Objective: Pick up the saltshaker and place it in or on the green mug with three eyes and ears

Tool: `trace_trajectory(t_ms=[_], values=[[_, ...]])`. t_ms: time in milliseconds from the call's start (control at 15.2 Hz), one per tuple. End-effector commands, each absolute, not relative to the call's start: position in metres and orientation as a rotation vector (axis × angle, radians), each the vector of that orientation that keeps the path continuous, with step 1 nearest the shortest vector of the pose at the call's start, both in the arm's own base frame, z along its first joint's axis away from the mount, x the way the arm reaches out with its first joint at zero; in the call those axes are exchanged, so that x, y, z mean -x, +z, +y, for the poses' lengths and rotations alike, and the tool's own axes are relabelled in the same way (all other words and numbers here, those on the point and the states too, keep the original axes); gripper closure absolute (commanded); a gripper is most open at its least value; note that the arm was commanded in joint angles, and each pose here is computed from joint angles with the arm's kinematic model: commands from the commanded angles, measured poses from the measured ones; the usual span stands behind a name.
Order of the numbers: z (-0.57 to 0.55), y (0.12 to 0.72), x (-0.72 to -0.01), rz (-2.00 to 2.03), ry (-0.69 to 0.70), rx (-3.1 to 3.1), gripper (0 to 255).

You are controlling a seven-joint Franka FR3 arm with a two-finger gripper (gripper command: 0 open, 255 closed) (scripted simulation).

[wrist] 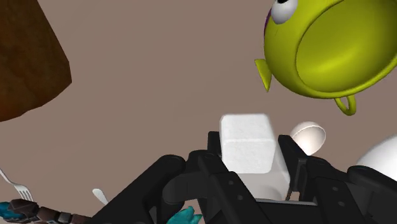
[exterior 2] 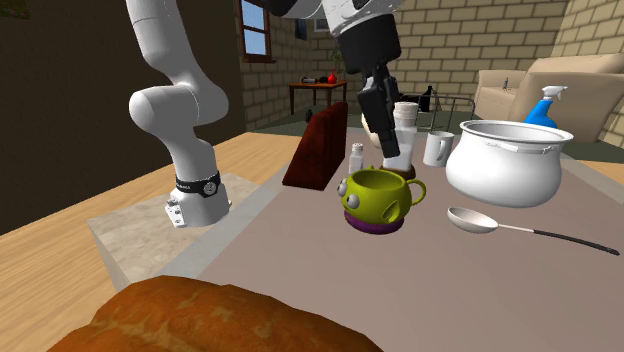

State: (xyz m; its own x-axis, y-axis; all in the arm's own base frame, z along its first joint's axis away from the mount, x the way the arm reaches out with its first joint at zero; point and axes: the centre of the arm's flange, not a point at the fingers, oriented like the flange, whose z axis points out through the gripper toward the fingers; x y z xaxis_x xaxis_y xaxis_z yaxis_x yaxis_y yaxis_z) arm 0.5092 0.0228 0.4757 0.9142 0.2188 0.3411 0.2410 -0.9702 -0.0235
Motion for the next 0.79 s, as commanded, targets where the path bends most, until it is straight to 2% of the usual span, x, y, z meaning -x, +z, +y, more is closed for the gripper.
trace_trajectory(t_ms=[0,462,726], values=[[0.047,0.475,-0.495,-0.360,-0.525,3.010,255],[0.125,0.471,-0.449,-0.360,-0.525,3.010,255],[0.125,0.450,-0.449,-0.360,-0.525,3.010,255]])
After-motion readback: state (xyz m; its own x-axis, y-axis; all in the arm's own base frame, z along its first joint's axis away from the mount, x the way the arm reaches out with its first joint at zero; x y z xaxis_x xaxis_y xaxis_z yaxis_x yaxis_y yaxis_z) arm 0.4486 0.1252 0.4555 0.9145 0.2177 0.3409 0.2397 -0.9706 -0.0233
